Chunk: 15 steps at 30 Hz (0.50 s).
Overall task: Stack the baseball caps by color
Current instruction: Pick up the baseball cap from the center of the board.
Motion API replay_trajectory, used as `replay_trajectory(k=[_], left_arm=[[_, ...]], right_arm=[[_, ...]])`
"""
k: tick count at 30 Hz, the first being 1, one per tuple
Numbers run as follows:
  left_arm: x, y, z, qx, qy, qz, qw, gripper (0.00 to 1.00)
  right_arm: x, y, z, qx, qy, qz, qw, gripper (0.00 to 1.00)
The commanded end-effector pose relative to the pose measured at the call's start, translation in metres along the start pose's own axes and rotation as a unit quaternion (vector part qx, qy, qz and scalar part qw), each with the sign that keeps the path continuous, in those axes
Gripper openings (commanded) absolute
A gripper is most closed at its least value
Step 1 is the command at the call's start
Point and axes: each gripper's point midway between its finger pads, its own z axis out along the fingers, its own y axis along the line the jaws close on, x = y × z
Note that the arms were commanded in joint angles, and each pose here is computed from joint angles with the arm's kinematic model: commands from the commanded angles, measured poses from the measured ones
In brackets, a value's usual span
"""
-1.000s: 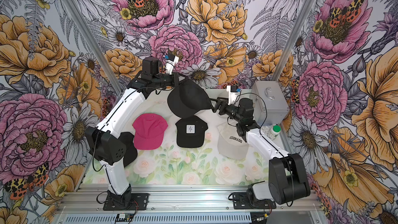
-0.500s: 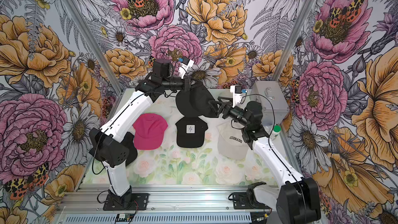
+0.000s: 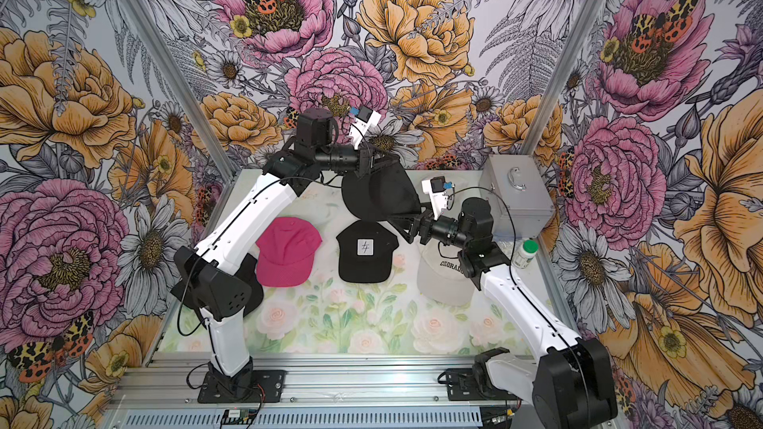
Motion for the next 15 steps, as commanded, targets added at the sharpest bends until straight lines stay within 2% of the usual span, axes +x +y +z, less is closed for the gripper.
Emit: replay_trajectory(k=[1, 5, 8, 12, 15], left_arm=[[-0.005, -0.006, 0.005, 0.013, -0.006, 0.007, 1.0, 0.0], [-0.002, 0.01, 0.004, -0.023, -0.009, 0.002, 1.0, 0.0], [-0.001, 0.021, 0.003, -0.038, -0.01, -0.003, 0.999, 0.0], [0.0, 0.03, 0.001, -0.049, -0.01, -0.006, 0.999, 0.0], [0.002, 0.034, 0.001, -0.052, -0.008, -0.007, 0.999, 0.0]], right_arm=[[-0.024, 0.015, 0.002, -0.013, -0.023, -0.041, 0.999, 0.91], [-0.039, 0.021, -0.002, -0.014, -0.063, -0.066, 0.996, 0.62], [-0.045, 0.027, -0.003, -0.027, -0.075, -0.073, 0.994, 0.52], [-0.049, 0.035, -0.001, -0.04, -0.081, -0.078, 0.993, 0.49], [-0.053, 0.035, 0.0, -0.038, -0.085, -0.081, 0.992, 0.54]])
